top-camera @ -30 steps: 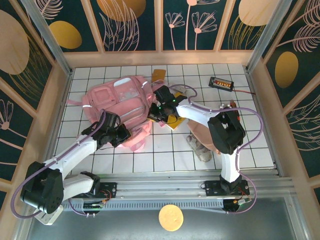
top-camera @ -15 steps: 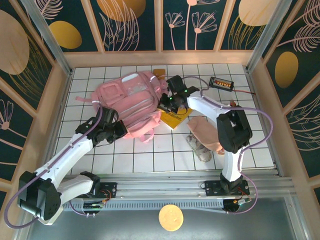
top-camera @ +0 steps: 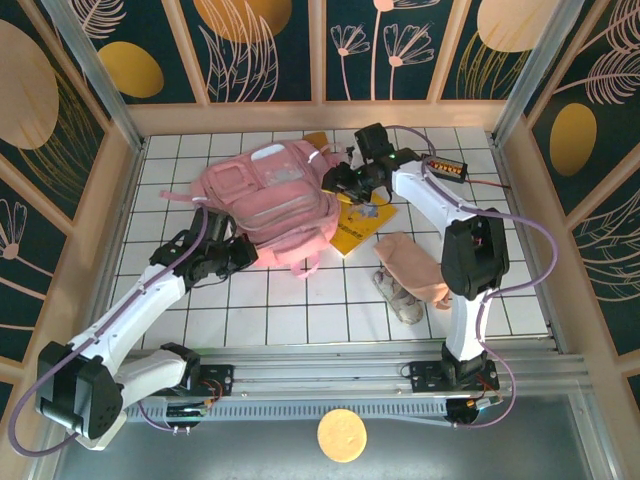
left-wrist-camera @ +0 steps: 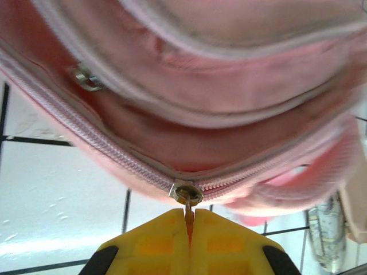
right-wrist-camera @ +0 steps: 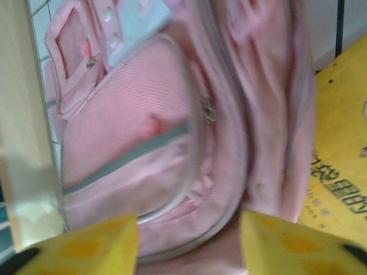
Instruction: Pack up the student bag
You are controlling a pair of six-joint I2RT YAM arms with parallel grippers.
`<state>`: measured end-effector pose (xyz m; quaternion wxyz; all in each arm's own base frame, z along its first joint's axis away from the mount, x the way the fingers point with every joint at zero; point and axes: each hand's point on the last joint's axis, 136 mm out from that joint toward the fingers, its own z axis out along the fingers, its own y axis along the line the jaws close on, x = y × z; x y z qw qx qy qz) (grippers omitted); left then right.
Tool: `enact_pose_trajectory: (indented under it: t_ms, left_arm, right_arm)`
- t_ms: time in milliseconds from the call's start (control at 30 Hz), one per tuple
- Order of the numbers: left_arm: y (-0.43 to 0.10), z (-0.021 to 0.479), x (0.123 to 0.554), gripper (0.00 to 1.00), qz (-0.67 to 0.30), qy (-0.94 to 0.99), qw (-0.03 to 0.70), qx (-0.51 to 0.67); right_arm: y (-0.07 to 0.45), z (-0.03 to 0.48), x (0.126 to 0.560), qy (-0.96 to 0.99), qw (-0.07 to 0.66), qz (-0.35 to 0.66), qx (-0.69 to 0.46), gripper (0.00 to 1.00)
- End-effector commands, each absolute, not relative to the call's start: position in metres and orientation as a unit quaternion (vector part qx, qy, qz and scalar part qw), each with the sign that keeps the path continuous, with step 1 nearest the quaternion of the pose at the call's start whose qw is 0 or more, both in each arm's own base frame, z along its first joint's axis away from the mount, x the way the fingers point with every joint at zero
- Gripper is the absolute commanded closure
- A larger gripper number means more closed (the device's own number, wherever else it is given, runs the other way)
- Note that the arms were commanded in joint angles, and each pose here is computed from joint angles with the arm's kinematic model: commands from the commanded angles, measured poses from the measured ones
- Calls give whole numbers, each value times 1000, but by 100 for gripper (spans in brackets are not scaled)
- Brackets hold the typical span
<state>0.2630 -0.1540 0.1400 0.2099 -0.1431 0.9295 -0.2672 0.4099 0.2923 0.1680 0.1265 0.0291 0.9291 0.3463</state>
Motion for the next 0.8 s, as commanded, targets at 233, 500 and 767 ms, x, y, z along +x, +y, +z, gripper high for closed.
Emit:
enact_pose_trajectory:
  t_ms: [233, 500, 767]
  left_arm:
    - [-188, 174, 290, 100, -362, 893, 229, -138]
    - [-192, 180, 289, 100, -373, 891, 227, -125]
    - [-191, 181, 278, 100, -387, 885, 228, -126]
  right_arm:
    - [310, 164, 327, 937, 45, 335, 87, 26]
    - [337, 143, 302, 894, -9, 402, 198, 1]
    - [356, 136, 315, 869, -8, 426, 250, 1]
